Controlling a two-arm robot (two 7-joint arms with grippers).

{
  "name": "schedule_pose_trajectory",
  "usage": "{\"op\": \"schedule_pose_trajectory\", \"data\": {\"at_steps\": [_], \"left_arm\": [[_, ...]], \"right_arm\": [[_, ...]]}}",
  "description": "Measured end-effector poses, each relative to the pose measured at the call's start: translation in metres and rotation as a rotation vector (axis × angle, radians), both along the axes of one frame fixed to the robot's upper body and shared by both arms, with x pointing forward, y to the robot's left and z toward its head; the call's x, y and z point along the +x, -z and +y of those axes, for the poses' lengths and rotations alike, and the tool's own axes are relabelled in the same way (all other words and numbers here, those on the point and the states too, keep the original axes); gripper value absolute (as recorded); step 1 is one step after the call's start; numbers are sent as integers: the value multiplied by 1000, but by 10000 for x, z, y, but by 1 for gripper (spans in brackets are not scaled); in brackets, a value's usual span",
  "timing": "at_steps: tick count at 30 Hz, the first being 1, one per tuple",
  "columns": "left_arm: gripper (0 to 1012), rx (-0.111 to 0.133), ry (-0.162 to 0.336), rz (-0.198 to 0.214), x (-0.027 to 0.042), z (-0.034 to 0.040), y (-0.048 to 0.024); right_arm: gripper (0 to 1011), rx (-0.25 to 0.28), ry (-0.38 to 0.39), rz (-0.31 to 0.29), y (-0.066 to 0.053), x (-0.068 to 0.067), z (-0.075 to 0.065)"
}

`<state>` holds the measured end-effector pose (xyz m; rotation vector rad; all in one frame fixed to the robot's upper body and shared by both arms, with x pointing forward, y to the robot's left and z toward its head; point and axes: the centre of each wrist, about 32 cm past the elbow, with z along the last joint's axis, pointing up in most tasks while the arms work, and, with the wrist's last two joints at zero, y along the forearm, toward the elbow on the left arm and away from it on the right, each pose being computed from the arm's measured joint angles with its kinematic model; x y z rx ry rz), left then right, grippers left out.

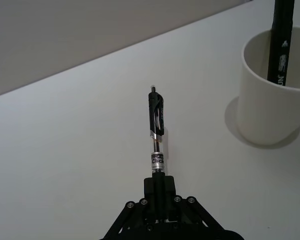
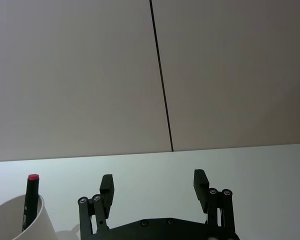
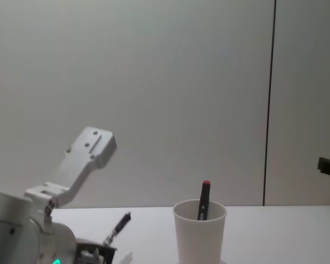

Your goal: Place the pen into the pen holder.

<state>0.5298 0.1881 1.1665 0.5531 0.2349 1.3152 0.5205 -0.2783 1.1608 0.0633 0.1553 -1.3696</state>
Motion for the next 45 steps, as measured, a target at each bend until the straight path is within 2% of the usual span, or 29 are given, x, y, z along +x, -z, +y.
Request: {"op": "schedule_pose_trajectory", "data": {"at_steps": [10, 20, 21, 23, 24, 26, 32, 33, 38, 39, 42, 45], "left_arm": [[126, 7, -14, -148, -101, 23, -77], [126, 4, 11, -304, -167, 58, -120], [126, 2, 20, -328, -174, 65, -124], [126, 0, 28, -351, -179, 72, -126], [126, -2, 41, -379, -183, 78, -129], [126, -5, 52, -402, -186, 85, -130], [126, -19, 115, -512, -184, 105, -136], [126, -19, 115, -512, -184, 105, -136], [126, -27, 189, -609, -150, 112, -136], [126, -27, 189, -609, -150, 112, -136], [126, -29, 231, -653, -125, 100, -138], [126, -30, 253, -674, -110, 94, -141]], "right_arm": [[1001, 0, 0, 0, 0, 0, 0], [1001, 0, 0, 0, 0, 0, 0], [1001, 0, 0, 0, 0, 0, 0], [1001, 0, 0, 0, 0, 0, 0], [1001, 0, 0, 0, 0, 0, 0], [1001, 0, 0, 0, 0, 0, 0], [1001, 0, 0, 0, 0, 0, 0], [1001, 0, 0, 0, 0, 0, 0], [1001, 0, 0, 0, 0, 0, 0], [1001, 0, 0, 0, 0, 0, 0], [1001, 0, 0, 0, 0, 0, 0], [1001, 0, 0, 0, 0, 0, 0]]}}
